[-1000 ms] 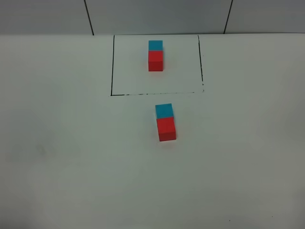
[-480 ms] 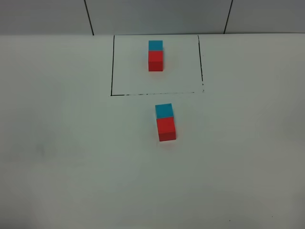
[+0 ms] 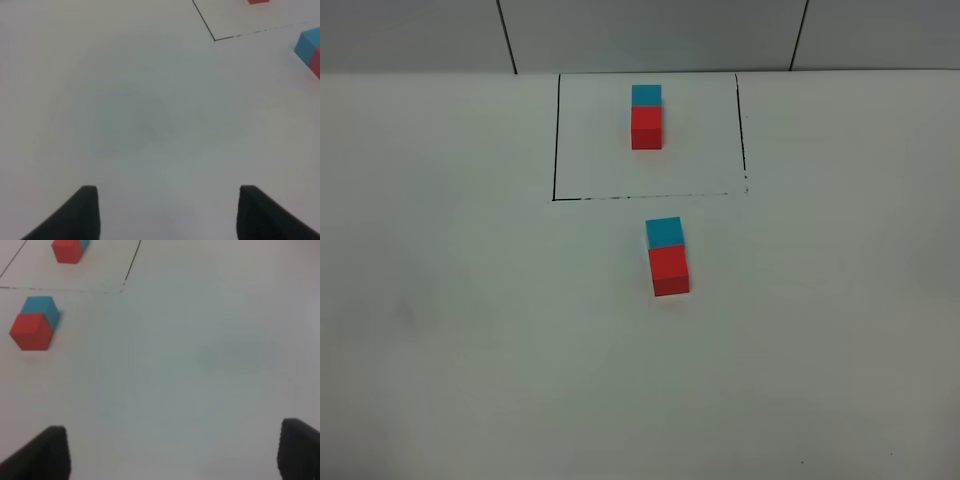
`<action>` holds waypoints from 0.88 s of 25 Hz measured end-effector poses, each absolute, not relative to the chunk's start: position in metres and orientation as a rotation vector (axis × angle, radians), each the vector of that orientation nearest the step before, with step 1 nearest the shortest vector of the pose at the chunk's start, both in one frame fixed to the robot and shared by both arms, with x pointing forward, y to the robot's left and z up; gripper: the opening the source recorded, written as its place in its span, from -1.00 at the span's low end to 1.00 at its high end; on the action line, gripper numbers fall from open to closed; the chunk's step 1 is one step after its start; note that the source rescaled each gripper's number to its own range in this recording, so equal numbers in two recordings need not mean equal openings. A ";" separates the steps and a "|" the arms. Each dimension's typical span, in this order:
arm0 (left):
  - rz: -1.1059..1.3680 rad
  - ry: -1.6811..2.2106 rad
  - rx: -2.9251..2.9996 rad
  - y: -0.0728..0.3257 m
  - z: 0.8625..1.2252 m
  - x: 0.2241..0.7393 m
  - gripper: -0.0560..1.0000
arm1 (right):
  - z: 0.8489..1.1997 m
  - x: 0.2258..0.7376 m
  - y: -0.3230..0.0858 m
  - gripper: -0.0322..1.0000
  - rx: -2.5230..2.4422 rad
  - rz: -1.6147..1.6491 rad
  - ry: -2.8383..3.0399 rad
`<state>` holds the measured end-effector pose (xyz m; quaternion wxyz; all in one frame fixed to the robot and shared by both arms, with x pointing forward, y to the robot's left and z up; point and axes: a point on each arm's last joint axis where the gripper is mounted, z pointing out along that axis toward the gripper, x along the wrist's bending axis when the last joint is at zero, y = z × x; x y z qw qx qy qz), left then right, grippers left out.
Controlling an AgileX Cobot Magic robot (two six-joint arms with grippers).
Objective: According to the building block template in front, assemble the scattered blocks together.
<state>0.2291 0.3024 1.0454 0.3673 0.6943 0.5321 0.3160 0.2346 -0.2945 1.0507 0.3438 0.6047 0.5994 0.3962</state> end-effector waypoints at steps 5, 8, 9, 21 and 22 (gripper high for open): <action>0.812 1.367 1.784 0.302 1.045 0.229 -0.32 | 1.051 0.235 -0.295 0.39 1.571 1.029 1.557; 0.812 1.367 1.784 0.302 1.045 0.229 -0.32 | 1.051 0.235 -0.295 0.39 1.571 1.029 1.557; 0.812 1.367 1.784 0.302 1.045 0.229 -0.32 | 1.051 0.235 -0.295 0.39 1.572 1.029 1.558; 0.812 1.367 1.784 0.302 1.045 0.229 -0.32 | 1.051 0.234 -0.295 0.39 1.554 1.043 1.583; 0.812 1.367 1.784 0.302 1.045 0.229 -0.32 | 1.051 0.234 -0.295 0.39 1.547 1.050 1.594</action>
